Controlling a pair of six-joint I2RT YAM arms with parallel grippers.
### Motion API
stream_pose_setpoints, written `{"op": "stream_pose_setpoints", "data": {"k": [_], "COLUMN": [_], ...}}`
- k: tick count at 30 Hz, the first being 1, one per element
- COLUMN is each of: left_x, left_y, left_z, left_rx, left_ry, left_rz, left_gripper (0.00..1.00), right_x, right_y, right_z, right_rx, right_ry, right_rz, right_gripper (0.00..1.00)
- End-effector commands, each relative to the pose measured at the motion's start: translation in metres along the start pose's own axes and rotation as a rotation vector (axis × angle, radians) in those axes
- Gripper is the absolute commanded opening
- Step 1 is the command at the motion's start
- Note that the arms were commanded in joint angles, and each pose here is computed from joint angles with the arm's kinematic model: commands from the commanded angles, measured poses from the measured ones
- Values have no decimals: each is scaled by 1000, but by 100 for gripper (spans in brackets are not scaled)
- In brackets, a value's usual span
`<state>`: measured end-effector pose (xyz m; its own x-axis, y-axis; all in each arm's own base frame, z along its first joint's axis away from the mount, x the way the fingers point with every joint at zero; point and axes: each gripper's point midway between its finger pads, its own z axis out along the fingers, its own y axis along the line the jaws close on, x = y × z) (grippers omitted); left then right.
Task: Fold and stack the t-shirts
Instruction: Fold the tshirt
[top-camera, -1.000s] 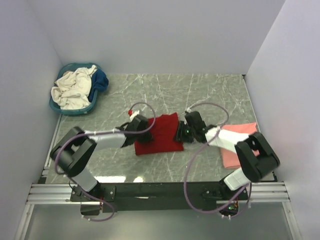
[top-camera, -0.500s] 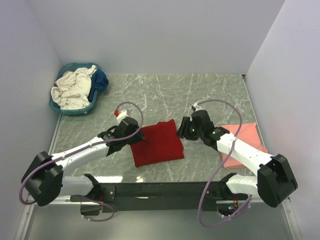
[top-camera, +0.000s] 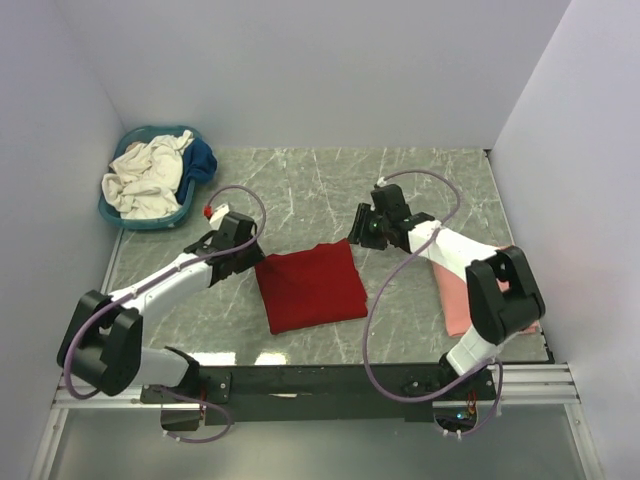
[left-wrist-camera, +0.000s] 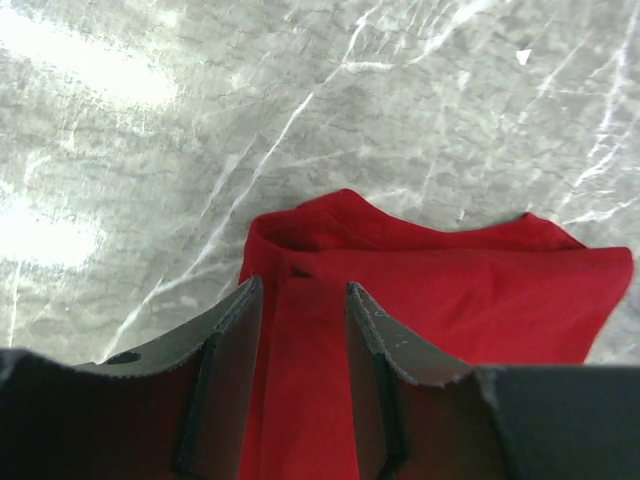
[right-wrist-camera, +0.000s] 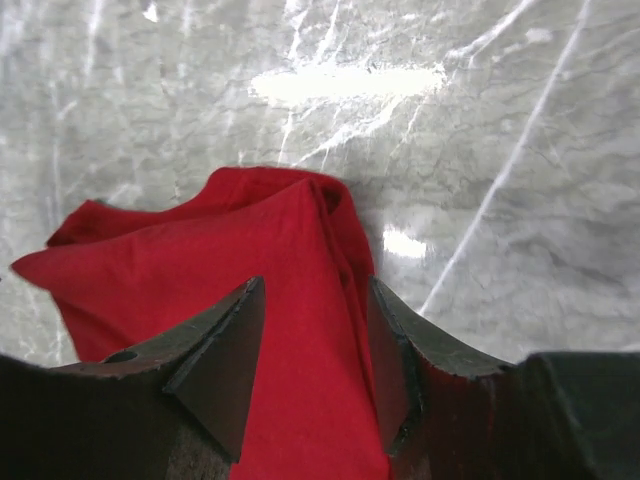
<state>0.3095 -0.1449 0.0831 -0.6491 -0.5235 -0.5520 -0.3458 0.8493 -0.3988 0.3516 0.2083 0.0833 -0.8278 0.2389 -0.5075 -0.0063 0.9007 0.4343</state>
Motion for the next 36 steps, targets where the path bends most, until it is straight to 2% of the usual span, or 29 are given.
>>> {"op": "stream_pose_setpoints", "data": {"k": [1, 19, 26, 27, 29, 30, 31, 32, 33, 36], "left_x": [-13, -4, -3, -2, -3, -3, -6, -7, -8, -16], "left_y": [-15, -23, -26, -27, -27, -27, -29, -28, -26, -25], "left_z": [3, 23, 26, 26, 25, 24, 20, 17, 14, 1], "left_rx": [37, 68, 85, 87, 89, 89, 98, 98, 91, 87], "left_ry": [-9, 40, 43, 45, 50, 50, 42, 35, 34, 5], "left_rz": [12, 6, 4, 6, 4, 5, 1, 2, 1, 2], "left_gripper": [44, 41, 30, 28, 16, 11, 3, 1, 1, 1], "right_x": [-12, -10, -8, -8, -8, -8, -9, -12, -14, -27], "right_y": [11, 20, 23, 23, 24, 25, 25, 27, 29, 30], "right_z": [7, 39, 48, 48, 47, 45, 43, 37, 33, 17], "right_rx": [-28, -61, -76, -79, -87, -89, -87, -91, -91, -80], "right_ry": [-5, 46, 62, 64, 68, 68, 66, 50, 41, -1], "right_rz": [-16, 8, 21, 24, 28, 26, 26, 23, 22, 19], "right_gripper": [52, 52, 49, 45, 40, 30, 24, 19, 10, 0]}}
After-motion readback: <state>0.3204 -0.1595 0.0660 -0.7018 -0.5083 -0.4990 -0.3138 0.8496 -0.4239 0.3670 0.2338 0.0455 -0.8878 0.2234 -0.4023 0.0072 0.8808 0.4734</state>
